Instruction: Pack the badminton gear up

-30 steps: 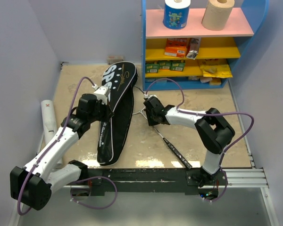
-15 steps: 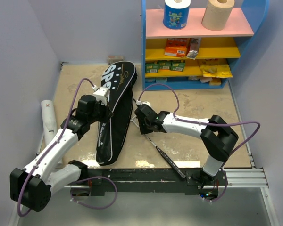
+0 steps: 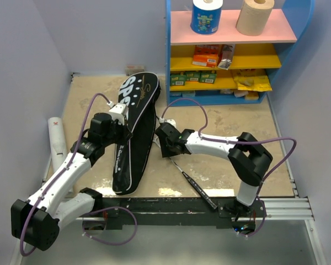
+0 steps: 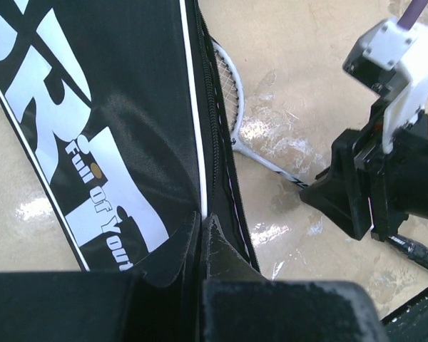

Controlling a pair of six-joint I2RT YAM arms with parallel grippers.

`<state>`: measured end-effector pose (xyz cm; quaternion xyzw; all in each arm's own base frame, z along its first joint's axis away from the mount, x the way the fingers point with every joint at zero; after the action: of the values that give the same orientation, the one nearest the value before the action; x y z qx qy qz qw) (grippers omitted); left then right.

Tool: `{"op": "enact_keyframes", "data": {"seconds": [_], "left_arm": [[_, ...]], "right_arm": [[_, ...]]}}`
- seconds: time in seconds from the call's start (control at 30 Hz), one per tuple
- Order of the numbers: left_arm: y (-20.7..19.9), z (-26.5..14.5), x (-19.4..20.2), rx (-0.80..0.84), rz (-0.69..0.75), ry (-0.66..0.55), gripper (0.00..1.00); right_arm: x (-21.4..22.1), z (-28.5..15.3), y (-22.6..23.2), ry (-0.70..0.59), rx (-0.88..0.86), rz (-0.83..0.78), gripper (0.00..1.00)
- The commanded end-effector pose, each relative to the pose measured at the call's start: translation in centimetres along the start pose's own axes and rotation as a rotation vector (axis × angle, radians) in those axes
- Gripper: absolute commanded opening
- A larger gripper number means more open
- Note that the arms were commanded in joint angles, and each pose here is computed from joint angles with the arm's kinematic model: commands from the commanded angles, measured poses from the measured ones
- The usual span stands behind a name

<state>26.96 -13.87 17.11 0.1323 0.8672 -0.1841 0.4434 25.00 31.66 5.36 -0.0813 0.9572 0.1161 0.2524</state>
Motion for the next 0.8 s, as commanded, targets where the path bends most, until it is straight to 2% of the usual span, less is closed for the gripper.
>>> {"op": "enact_keyframes", "data": {"seconds": [0.0, 0.17, 0.33, 0.47, 0.57, 0.6, 0.77], "left_arm": [[-0.7, -0.5, -2.8, 0.041, 0.027, -0.115, 0.0], [-0.8, -0.6, -2.7, 0.049, 0.028, -0.116, 0.0], [-0.8, -0.6, -2.7, 0.049, 0.028, -0.116, 0.0], [-0.8, -0.7, -2.6, 0.048, 0.029, -0.113, 0.0], [-0.8, -0.8, -2.7, 0.047, 0.029, -0.116, 0.0], [-0.9, -0.8, -2.7, 0.049, 0.028, -0.117, 0.0], [-0.8, -0.9, -2.6, 0.047, 0.031, -0.119, 0.0]], "right_arm": [[1.8, 0.2, -0.7, 0.014, 0.012, -0.018, 0.41], [4.7, -0.5, -1.8, 0.046, 0.006, -0.064, 0.45], [7.3, -0.4, -2.5, 0.078, 0.049, -0.105, 0.43], [8.7, -0.2, -2.3, 0.086, 0.096, -0.141, 0.29], [9.0, 0.0, -2.4, 0.084, 0.141, -0.155, 0.05], [9.2, 0.0, -2.6, 0.093, 0.159, -0.163, 0.0], [7.8, -1.3, -1.9, 0.039, 0.186, -0.162, 0.0]]}}
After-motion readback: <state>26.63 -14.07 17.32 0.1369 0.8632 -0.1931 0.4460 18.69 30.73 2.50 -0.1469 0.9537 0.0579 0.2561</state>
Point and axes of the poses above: each gripper's point midway between its finger pads, its own z axis out along the fingers, its own y axis along the line the jaws close on, x = y × z, the point moved 1 cm from there along -z, back along the fingers, and after that the axes turned 3 degrees about z, right-handed, at the moved point
